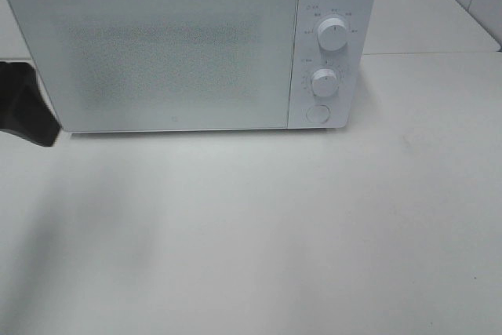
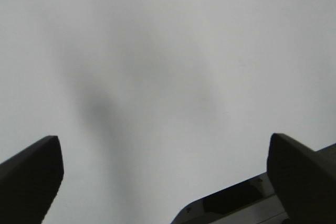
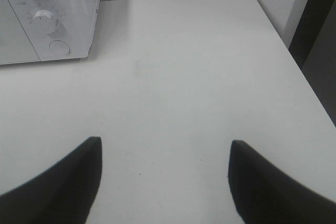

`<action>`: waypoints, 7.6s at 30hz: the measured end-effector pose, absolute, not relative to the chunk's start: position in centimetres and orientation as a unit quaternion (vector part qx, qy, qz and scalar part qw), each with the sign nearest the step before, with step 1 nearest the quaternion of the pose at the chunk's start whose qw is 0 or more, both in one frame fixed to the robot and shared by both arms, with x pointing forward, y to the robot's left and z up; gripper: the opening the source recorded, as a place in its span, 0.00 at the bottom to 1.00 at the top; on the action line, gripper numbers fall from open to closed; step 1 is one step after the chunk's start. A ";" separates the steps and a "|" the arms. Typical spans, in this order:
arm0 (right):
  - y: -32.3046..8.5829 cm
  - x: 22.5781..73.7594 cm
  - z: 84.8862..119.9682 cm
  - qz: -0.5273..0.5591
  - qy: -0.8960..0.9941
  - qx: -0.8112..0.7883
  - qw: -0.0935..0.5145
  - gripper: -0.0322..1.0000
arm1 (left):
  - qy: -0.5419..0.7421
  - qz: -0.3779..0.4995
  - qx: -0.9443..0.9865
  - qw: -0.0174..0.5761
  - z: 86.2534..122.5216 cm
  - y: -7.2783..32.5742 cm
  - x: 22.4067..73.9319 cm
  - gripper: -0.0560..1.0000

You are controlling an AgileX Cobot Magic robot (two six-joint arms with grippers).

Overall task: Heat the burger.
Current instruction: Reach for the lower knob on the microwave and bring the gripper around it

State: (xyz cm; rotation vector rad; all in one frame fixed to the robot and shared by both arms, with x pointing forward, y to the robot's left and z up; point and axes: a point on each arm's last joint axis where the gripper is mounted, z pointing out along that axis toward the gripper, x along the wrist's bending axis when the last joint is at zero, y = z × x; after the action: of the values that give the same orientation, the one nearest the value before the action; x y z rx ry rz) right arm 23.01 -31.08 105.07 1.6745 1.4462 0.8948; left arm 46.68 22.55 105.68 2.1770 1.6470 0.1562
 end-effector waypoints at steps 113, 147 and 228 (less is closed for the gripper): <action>-31.2 22.9 106.6 0.377 0.545 0.630 0.405 0.74 | 0.588 0.374 0.605 0.384 105.7 29.9 23.3 0.98; -29.8 36.7 106.5 0.374 0.591 0.603 0.384 0.74 | 0.588 0.374 0.605 0.384 105.7 29.9 23.3 0.98; -14.1 48.4 91.4 0.427 0.565 0.540 0.455 0.74 | 0.588 0.374 0.605 0.384 105.7 29.9 23.3 0.97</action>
State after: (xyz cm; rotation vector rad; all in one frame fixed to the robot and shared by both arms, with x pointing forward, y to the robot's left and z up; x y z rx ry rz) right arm 48.35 -14.12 91.35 1.3309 1.3940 1.0527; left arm 23.28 29.91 105.70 1.5421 1.4991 0.9535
